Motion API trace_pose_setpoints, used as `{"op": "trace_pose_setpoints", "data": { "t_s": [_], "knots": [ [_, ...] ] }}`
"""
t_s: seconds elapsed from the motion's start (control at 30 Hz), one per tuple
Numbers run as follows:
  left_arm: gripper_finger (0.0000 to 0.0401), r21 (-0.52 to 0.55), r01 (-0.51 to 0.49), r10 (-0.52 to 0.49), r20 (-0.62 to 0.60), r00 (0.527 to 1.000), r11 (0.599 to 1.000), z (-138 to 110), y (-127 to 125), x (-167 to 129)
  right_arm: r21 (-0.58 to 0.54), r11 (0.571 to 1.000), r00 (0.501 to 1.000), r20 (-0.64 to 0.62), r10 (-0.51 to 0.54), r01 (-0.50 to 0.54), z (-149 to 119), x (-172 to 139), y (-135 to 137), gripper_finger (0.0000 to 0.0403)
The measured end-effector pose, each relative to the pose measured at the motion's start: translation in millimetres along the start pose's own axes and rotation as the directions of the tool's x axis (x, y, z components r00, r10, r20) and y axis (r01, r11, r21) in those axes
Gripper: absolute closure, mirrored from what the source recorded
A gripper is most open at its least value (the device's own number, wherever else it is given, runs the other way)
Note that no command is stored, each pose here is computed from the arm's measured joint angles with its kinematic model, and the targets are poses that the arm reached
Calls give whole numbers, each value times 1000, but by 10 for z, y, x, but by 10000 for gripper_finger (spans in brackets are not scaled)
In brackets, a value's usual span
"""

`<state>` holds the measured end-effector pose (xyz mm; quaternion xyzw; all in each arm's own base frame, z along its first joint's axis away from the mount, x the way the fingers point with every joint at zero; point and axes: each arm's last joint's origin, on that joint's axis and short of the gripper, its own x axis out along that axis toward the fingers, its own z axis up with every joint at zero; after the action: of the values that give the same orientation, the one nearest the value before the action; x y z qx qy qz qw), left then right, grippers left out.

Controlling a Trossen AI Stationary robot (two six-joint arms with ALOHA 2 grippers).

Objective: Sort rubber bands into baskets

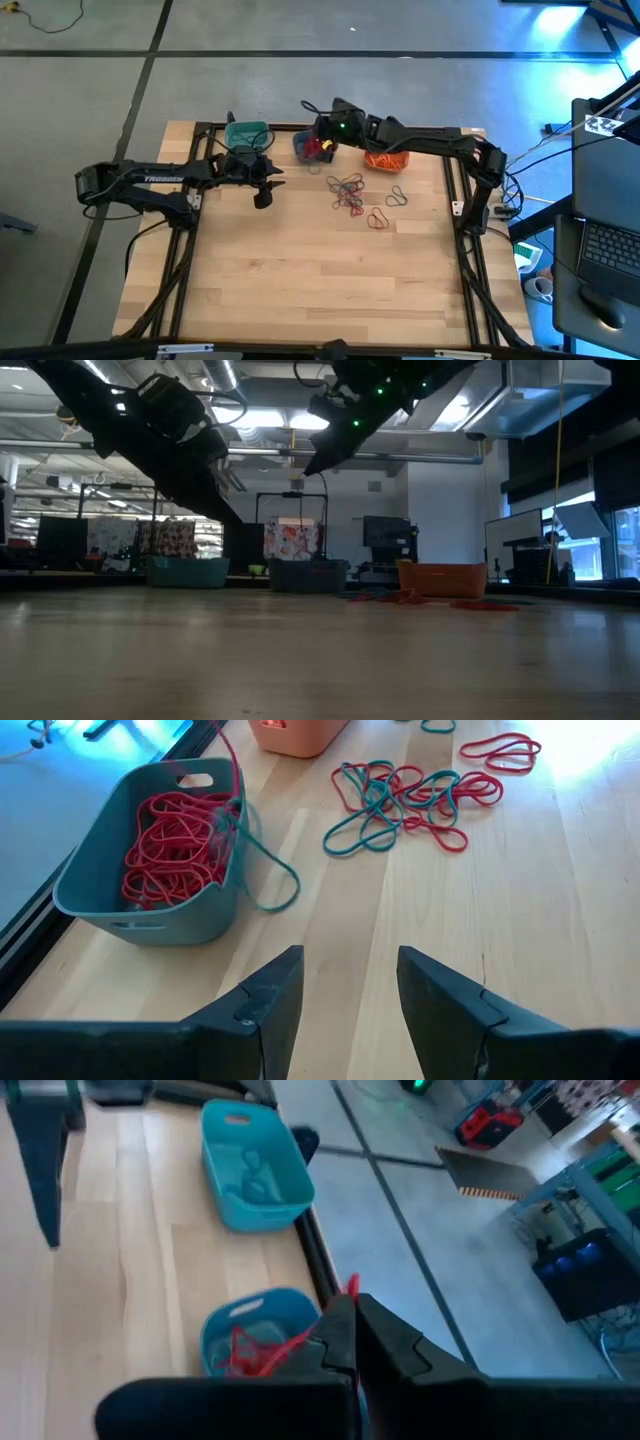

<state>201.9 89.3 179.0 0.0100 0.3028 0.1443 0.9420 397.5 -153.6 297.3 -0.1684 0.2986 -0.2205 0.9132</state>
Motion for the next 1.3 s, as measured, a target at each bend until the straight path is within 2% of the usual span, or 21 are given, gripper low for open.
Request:
{"op": "trace_pose_setpoints", "data": {
  "t_s": [0.13,0.2,0.27,0.33,0.37,0.4,0.43,0.5,0.53,0.6,0.63,0.7,0.8,0.83,0.93,0.97,1.03,1.07,1.1,1.23,1.3],
  "knots": [
    [241,0,0,0,0,1000,1000,0,0,0,1,1000,998,63,10,-10,77,-17,49,395],
    [241,0,0,0,0,1000,1000,0,0,0,-37,993,988,105,116,-113,116,-40,149,395],
    [241,7,0,0,0,1000,1000,0,0,0,-87,946,937,135,322,-313,133,-90,307,395],
    [241,8,0,0,0,1000,1000,0,0,0,-130,866,856,140,499,-483,139,-148,473,395],
    [241,8,0,0,0,1000,1000,0,0,0,-143,832,824,125,553,-536,137,-177,538,395],
    [241,8,0,0,0,1000,1000,0,0,0,-150,826,821,112,560,-543,150,-200,580,395],
    [241,8,0,0,1,1000,1000,1,0,0,-155,857,856,100,508,-491,175,-209,602,395],
    [241,7,-1,1,6,1000,1000,5,1,0,-147,957,963,69,261,-249,236,-216,602,395],
    [241,5,-1,1,9,1000,1000,9,1,0,-155,981,991,49,128,-119,261,-229,607,395],
    [241,-1,-3,3,15,1000,1000,15,3,0,-200,978,998,22,-54,57,293,-254,614,395],
    [241,-1,-3,3,18,1000,1000,18,3,0,-228,971,997,20,-74,77,305,-268,630,395],
    [241,0,-4,4,23,1000,1000,22,4,0,-252,968,1000,18,-3,7,292,-275,663,395],
    [241,0,-4,4,22,1000,1000,21,4,0,-269,940,976,4,217,-208,231,-290,698,395],
    [241,0,-4,4,22,1000,1000,21,4,0,-257,946,978,12,209,-199,236,-283,681,395],
    [241,0,-4,4,22,1000,1000,21,4,0,-180,983,999,-2,-45,44,268,-254,596,395],
    [241,0,-4,4,22,1000,1000,21,4,0,-187,982,1000,-16,-19,16,247,-251,599,395],
    [241,0,-4,4,22,1000,1000,21,4,0,-210,952,975,-29,220,-222,174,-245,648,395],
    [241,-1,-4,4,22,1000,1000,21,4,0,-198,934,954,-26,298,-298,150,-240,654,396],
    [241,0,-4,4,22,1000,1000,21,4,0,-178,936,952,-23,305,-304,151,-240,667,398],
    [241,-2,-3,4,22,1000,1000,21,4,0,-194,979,997,-55,46,-56,173,-241,582,398],
    [241,-3,-4,4,21,1000,1000,20,4,0,-202,979,997,-73,10,-25,137,-208,526,395]
  ]
}}
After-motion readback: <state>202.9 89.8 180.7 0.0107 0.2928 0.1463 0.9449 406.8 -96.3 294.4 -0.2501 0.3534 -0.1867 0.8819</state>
